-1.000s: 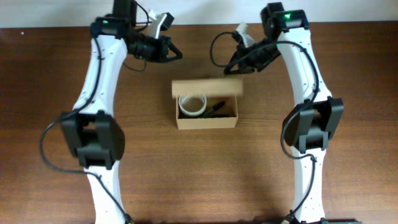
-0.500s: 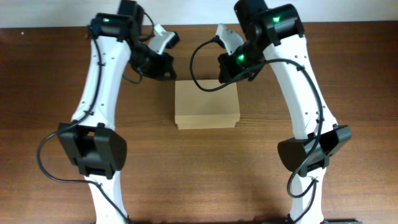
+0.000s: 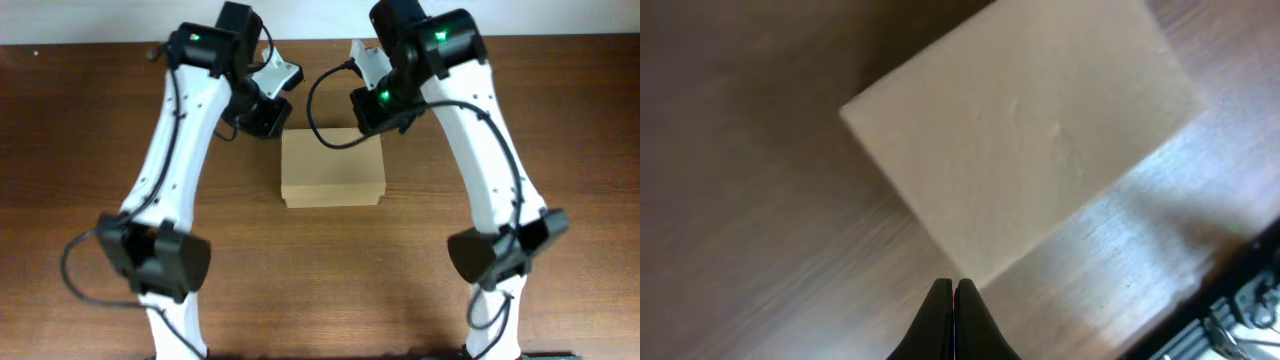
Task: Pack container
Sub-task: 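Press down on the closed lid with both grippers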
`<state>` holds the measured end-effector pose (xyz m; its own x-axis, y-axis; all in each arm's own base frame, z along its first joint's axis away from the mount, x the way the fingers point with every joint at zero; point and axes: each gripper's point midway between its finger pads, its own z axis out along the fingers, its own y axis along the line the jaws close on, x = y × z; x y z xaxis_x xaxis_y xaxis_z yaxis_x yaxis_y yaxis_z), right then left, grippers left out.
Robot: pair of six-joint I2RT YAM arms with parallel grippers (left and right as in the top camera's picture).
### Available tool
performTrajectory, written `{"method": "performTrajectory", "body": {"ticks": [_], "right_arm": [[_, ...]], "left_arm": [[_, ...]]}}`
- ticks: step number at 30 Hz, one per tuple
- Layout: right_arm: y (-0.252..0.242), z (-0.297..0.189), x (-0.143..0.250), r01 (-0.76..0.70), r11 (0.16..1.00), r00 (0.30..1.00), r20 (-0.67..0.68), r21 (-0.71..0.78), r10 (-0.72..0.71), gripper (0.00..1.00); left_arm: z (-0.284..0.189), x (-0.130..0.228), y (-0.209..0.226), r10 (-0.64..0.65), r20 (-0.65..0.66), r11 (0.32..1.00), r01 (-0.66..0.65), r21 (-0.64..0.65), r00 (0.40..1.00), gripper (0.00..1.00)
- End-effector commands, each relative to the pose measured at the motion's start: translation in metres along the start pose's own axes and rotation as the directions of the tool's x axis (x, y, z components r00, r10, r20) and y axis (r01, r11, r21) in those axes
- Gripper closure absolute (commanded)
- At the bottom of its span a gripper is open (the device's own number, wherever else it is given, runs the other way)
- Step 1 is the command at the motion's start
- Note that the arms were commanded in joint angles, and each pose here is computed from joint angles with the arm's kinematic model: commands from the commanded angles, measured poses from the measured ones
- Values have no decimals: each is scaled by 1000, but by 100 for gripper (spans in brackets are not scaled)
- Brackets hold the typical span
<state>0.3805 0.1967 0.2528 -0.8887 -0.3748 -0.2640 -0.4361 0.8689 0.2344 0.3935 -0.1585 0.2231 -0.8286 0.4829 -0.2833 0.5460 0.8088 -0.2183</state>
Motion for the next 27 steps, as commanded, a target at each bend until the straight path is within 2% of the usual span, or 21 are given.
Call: {"method": "performTrajectory", "body": {"ticks": [1, 4, 7, 12, 18, 27], "right_arm": [[12, -83, 15, 12, 997, 981, 190, 77, -27, 96], [17, -121, 29, 17, 995, 960, 277, 97, -43, 96], [13, -129, 47, -2, 991, 962, 272, 130, -34, 96], [1, -81, 58, -35, 991, 989, 145, 125, 17, 96], [-8, -3, 50, -44, 996, 997, 58, 72, 40, 96], [-27, 62, 53, -64, 995, 998, 3, 74, 64, 96]], "left_arm": [[-61, 7, -12, 30, 127, 994, -17, -104, 991, 98], [-74, 17, -19, 49, 166, 992, -28, -125, 985, 98], [-59, 28, -16, 59, 151, 987, -35, -155, 987, 98], [-7, 41, -5, 30, 102, 991, -16, -136, 994, 96], [41, 42, 1, 11, 119, 996, 0, -91, 993, 95], [70, 46, 2, 22, 127, 996, -11, -84, 992, 95]]}}
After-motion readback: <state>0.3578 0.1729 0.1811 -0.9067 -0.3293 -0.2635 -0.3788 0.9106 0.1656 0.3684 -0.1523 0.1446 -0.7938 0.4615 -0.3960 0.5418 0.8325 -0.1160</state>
